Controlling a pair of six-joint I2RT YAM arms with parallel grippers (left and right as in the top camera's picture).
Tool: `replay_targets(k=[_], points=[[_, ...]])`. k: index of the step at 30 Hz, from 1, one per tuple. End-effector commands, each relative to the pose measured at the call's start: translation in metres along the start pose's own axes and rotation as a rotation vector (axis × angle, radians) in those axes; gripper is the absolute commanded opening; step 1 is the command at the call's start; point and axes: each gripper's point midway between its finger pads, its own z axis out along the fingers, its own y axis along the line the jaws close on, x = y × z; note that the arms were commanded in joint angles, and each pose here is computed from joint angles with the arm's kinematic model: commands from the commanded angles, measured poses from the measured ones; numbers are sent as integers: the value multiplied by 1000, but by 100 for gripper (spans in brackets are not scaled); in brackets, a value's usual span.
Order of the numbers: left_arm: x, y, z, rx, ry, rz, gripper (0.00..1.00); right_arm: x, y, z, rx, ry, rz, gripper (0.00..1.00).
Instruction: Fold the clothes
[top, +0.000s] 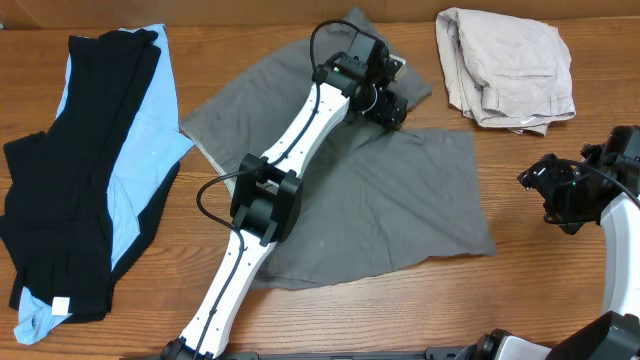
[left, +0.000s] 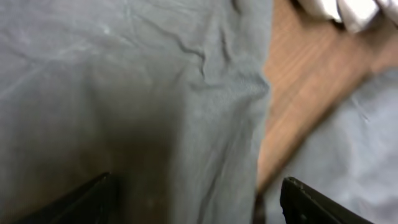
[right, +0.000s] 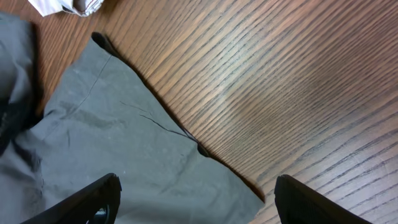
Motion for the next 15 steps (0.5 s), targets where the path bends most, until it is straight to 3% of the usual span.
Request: replay_targets(k=[1,8,15], points=[[49,-39,20,110,177,-37,87,-8,9,-12,-25,-38,-24,82],[97,-44,3,116,381,-44,91,-5,8,-12,-21,-28,-39,83],[110,-33,-36,97,475,39,91,4,5,-13,-9,5,-29,83]])
